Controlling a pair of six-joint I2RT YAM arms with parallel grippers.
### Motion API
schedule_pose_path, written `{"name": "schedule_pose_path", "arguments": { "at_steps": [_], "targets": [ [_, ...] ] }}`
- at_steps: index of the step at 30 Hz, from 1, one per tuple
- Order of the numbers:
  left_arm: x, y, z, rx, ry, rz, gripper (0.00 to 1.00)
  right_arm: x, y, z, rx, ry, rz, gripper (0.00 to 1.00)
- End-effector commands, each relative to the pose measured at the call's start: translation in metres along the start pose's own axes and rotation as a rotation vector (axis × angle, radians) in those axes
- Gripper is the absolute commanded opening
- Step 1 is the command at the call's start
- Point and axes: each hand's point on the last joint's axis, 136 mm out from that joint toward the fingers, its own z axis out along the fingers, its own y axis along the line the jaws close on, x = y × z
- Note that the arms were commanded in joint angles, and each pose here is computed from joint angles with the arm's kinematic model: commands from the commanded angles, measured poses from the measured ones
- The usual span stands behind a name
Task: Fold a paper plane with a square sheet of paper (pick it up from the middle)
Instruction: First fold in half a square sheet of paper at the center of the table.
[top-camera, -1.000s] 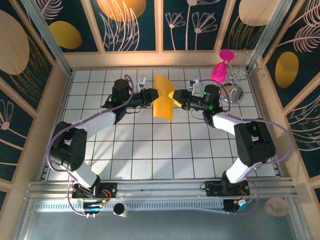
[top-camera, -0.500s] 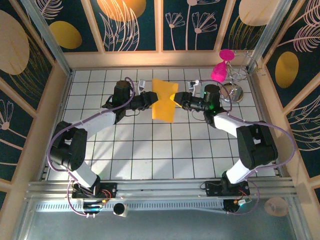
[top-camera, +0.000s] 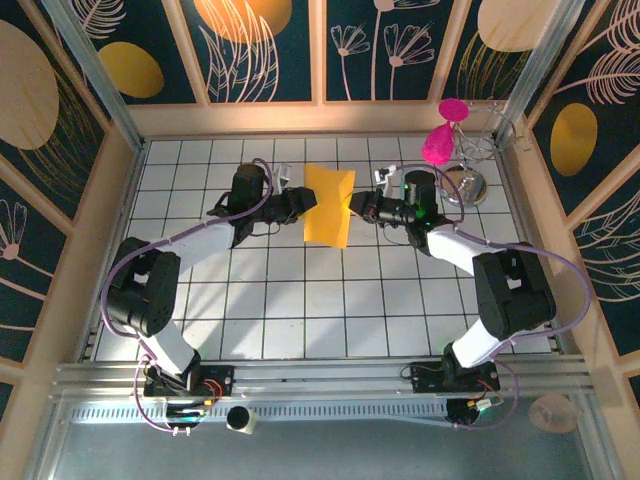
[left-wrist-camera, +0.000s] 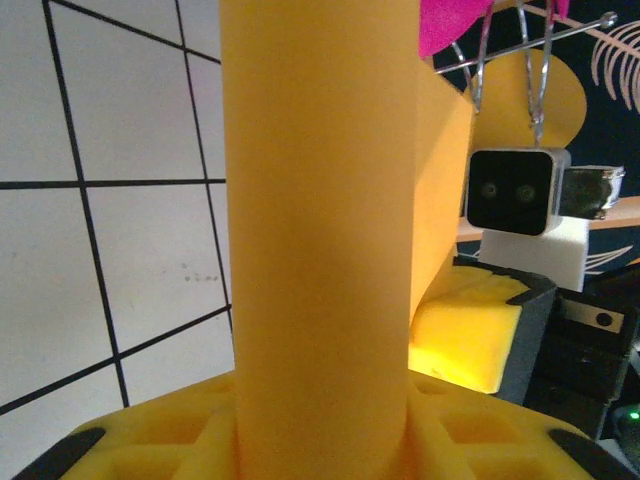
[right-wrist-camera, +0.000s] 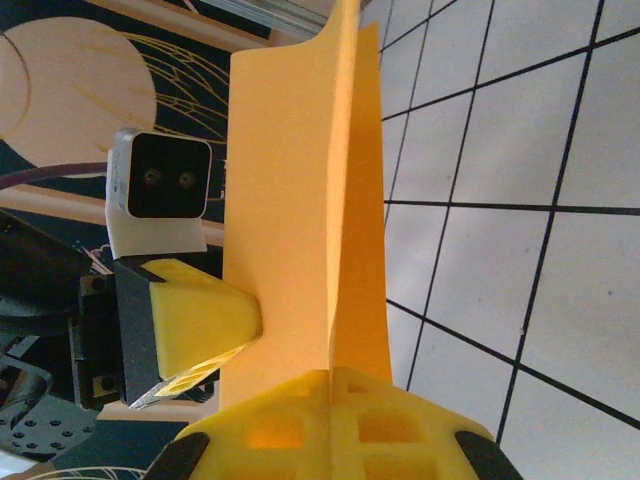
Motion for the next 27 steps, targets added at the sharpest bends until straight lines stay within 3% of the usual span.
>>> {"name": "schedule_pose_path", "arguments": {
  "at_steps": [1,6,10,15,22,27],
  "targets": [
    [0.007,0.019,0.001,-0.044,0.015,-0.024,0.48,-0.008,-0.001,0.004,0.039,-0.012,-0.012,0.02],
    [0.004,0.045,-0.009,-0.154,-0.013,-0.020,0.68,-0.014,-0.006,0.002,0.097,-0.012,-0.011,0.01],
    [-0.014,0.053,-0.033,-0.247,-0.110,-0.012,0.72,-0.025,0.006,-0.006,0.112,-0.024,-0.041,0.00],
    [-0.035,0.034,-0.061,-0.292,-0.236,0.068,0.81,-0.039,0.035,-0.008,0.081,-0.018,-0.087,0.00],
    [-0.030,0.030,-0.055,-0.245,-0.206,0.058,0.87,-0.029,0.046,0.019,0.056,0.043,-0.071,0.01],
    [-0.017,0.048,-0.047,-0.243,-0.163,0.012,0.93,-0.015,0.015,0.046,0.060,0.091,0.019,0.01]
  ]
}}
